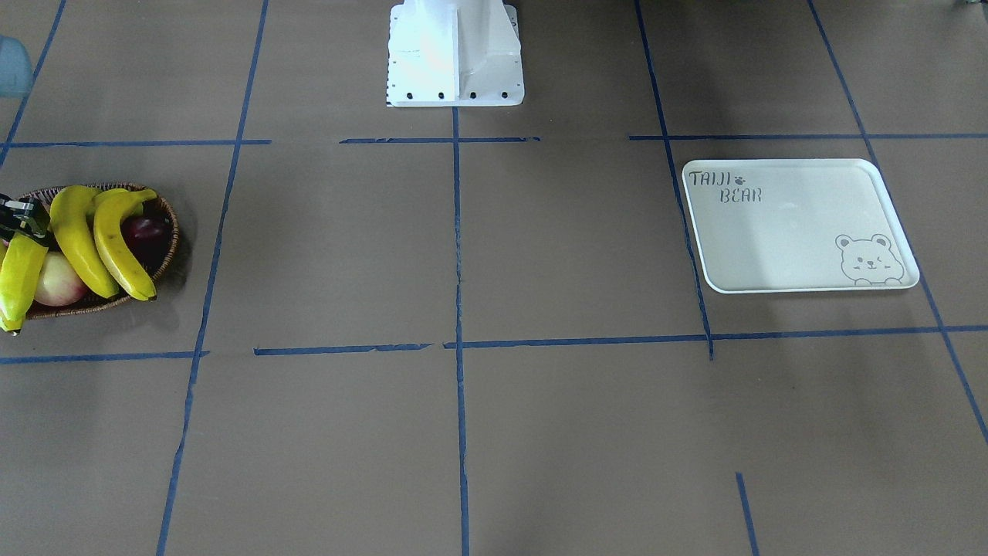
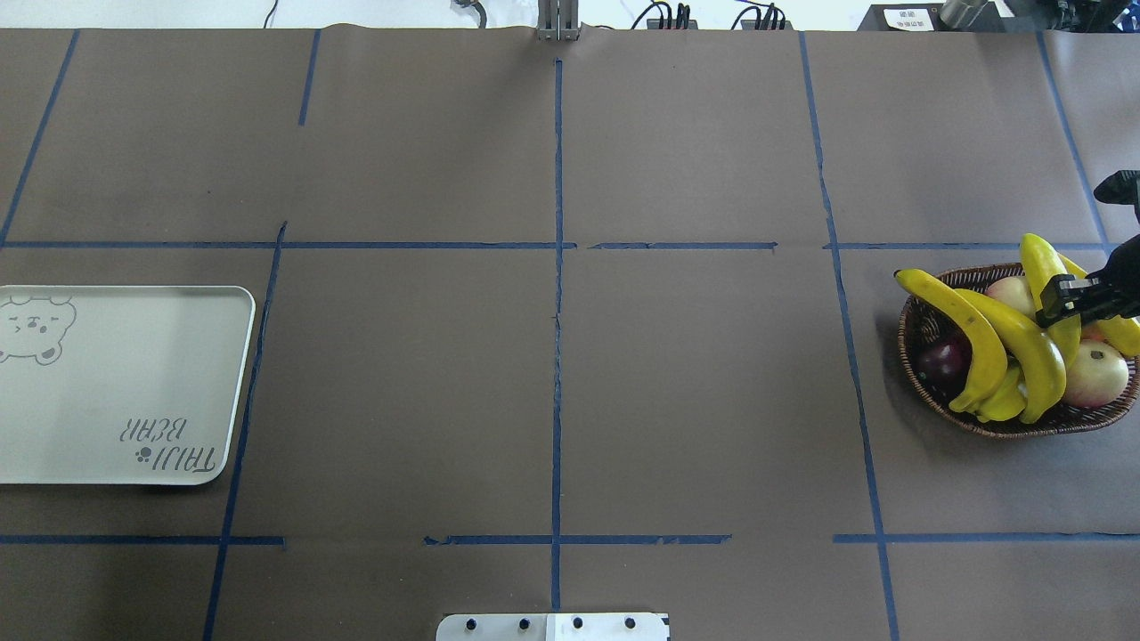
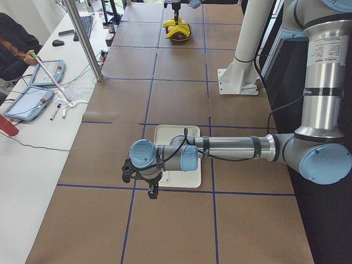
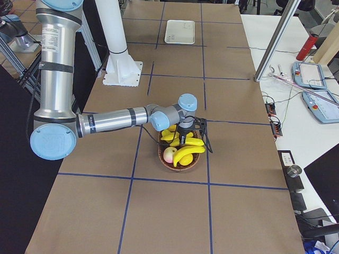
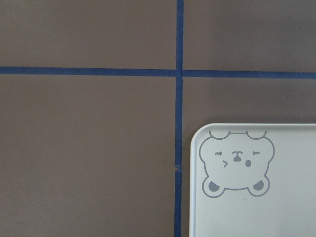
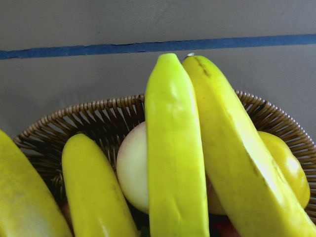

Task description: Transfer all bananas from basket to plate

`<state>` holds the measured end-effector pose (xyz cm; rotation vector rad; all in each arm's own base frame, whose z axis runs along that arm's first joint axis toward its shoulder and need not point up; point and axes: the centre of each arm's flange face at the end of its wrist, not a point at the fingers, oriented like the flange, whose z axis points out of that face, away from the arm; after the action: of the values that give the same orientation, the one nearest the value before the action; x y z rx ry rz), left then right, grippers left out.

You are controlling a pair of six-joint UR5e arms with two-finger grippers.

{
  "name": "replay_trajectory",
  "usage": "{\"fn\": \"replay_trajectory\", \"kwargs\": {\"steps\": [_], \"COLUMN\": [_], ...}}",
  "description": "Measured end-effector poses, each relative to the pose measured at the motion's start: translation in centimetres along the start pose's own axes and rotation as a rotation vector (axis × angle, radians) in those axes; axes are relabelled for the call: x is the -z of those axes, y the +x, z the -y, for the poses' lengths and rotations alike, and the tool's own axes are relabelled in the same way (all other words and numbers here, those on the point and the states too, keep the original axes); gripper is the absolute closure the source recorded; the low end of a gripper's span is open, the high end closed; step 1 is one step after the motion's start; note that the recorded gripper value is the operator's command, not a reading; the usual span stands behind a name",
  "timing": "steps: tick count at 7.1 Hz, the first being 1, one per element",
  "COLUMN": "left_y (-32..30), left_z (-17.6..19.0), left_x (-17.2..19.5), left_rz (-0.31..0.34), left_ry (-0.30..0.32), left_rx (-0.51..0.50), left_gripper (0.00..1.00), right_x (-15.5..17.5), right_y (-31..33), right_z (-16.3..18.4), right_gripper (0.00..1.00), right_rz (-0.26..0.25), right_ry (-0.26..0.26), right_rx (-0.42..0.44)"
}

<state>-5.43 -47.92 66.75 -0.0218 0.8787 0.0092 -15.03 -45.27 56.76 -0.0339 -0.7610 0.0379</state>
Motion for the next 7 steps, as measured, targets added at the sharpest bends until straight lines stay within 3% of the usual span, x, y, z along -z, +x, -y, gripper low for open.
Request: {"fn": "replay_trajectory", "kwargs": {"steps": [7], "left_y": [0.2], "left_z": [0.0], "left_x": [0.2], "left_rz": [-0.002], "left_ry": [0.004], "left_rx": [0.0], "left_gripper": [0.0], "right_x": [3.6], "right_y": [0.6], "right_z": [-1.2], "right_gripper": [0.99], "right_rz": [0.025], "right_ry": [0.043], "right_rx": [-0.011]}}
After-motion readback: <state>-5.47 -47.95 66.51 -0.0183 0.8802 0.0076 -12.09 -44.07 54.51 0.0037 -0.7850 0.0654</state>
